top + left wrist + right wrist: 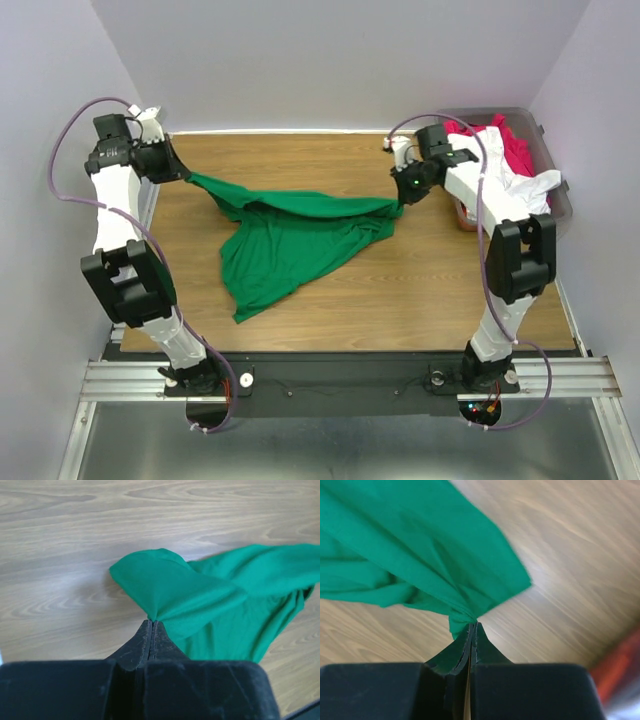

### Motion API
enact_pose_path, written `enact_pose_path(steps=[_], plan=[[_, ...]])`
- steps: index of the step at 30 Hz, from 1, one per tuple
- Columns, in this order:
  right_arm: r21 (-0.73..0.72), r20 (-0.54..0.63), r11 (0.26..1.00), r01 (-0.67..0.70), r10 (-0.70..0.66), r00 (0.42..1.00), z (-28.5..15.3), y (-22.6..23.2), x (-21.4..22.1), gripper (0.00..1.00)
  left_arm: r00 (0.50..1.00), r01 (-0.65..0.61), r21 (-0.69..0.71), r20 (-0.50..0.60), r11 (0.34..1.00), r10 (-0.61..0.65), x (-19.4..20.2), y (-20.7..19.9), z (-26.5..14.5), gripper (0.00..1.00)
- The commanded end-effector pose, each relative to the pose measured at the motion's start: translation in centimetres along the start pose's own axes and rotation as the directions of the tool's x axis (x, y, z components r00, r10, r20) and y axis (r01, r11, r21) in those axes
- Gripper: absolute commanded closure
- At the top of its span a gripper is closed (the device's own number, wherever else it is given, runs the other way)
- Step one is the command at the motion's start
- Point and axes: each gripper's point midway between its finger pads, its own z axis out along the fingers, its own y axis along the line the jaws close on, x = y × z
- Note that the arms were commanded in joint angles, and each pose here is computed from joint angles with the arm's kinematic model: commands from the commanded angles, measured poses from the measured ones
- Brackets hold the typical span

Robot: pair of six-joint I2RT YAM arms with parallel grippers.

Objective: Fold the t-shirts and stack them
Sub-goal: Flatten the tshirt out

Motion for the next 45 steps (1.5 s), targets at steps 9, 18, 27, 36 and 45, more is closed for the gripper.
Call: enact_pose_path(steps=[9, 18, 27, 36, 45], plan=[[-0.193, 0.020, 0.981, 0.026, -0.023, 1.000, 5.1, 5.2, -3.1, 0.55, 0.997, 0.075, -0.130, 0.011, 0.989, -0.074, -0.6, 7.6, 2.5, 1.00], [-0.254, 0.034, 0.967, 0.026, -0.018, 0.999, 2.8, 6.2, -3.4, 0.34, 0.996, 0.083, -0.129, -0.013, 0.988, -0.085, -0.8, 9.1, 4.2, 1.00], [-0.279, -0.077, 0.960, -0.027, 0.005, 0.997, 3.3, 8.2, 3.6, 0.46, 0.994, 0.100, -0.112, -0.038, 0.989, -0.105, -0.2, 9.2, 4.9, 1.00], [-0.181, -0.017, 0.983, 0.024, -0.027, 0.999, 5.3, 8.1, 4.0, 0.38, 0.988, 0.138, -0.096, -0.057, 0.986, -0.144, 0.6, 9.0, 5.4, 1.00], [-0.124, -0.004, 0.991, 0.051, -0.052, 0.999, 7.5, 8.6, 3.6, 0.44, 0.981, 0.166, -0.093, -0.081, 0.982, -0.173, 1.4, 9.5, 6.3, 1.00]])
